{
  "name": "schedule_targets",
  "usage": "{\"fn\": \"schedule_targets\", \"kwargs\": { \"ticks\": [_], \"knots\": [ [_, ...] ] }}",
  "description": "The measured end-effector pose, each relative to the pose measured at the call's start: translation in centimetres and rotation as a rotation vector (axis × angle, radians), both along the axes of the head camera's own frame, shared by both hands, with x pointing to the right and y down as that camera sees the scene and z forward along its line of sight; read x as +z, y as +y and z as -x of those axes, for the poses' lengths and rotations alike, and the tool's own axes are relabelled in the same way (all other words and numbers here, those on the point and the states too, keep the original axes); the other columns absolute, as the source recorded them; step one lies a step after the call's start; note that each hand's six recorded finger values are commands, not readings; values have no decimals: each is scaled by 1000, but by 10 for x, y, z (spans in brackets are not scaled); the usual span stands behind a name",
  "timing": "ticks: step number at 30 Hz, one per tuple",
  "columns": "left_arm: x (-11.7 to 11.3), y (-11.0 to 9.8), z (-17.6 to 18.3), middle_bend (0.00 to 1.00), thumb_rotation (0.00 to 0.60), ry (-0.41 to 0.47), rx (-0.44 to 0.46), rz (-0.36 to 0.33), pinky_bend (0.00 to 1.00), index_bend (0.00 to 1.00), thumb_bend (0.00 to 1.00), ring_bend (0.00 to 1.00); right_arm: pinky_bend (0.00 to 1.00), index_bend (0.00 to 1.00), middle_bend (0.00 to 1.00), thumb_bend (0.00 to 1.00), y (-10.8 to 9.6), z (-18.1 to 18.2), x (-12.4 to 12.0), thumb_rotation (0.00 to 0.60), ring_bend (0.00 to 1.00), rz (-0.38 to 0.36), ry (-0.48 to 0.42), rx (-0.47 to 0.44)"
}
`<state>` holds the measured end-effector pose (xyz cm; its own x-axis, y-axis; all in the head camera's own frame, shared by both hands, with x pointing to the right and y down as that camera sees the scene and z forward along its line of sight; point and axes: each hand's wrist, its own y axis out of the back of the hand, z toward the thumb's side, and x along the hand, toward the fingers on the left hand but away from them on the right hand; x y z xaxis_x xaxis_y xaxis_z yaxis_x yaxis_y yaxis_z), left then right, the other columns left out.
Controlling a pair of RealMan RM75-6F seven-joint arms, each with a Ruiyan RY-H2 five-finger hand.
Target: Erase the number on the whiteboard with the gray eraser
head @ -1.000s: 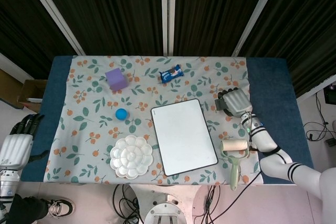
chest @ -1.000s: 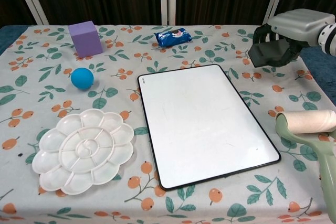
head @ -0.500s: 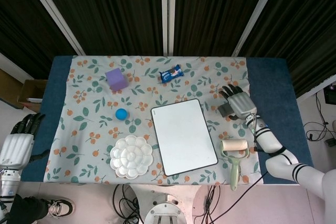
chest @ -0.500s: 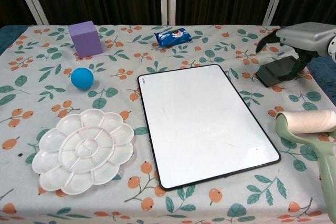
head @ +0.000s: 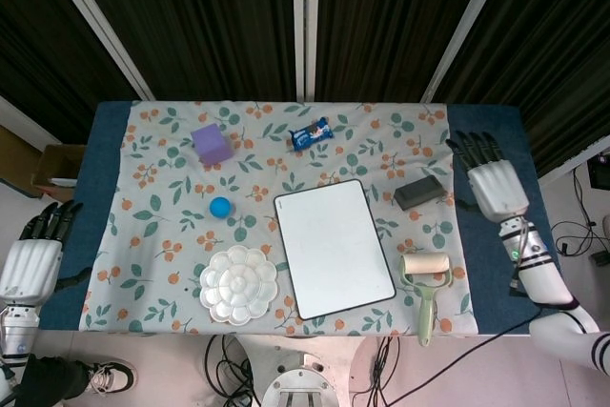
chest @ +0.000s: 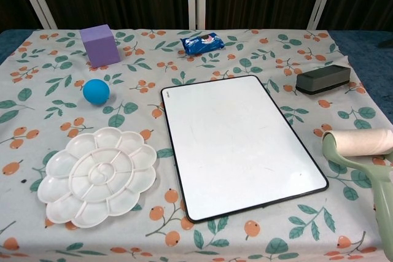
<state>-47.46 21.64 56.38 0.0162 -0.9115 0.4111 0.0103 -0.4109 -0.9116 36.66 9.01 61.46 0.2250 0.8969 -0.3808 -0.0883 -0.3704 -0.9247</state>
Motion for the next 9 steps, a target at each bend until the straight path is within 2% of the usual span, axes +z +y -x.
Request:
{"fn": "schedule_targets", "kwargs": {
  "ticks": [4,5,8,9],
  "knots": [
    [-1,0,0,76,600,-7,-6,-1,187,87,0,57,0,0,0,4,50,-53,-25,600,0,-24,65,116],
    [-1,0,0,76,600,-8,-9,-1,187,87,0,57,0,0,0,5,68,-66,-30,600,0,-19,75,160],
    [-1,0,0,77,600,-10,-9,3,186,87,0,57,0,0,0,5,108,-89,-38,600,0,-3,89,250],
    [0,0,0,77,600,-12,-6,6,187,87,0,57,0,0,0,5,115,-93,-40,600,0,-6,93,263]
  ]
}}
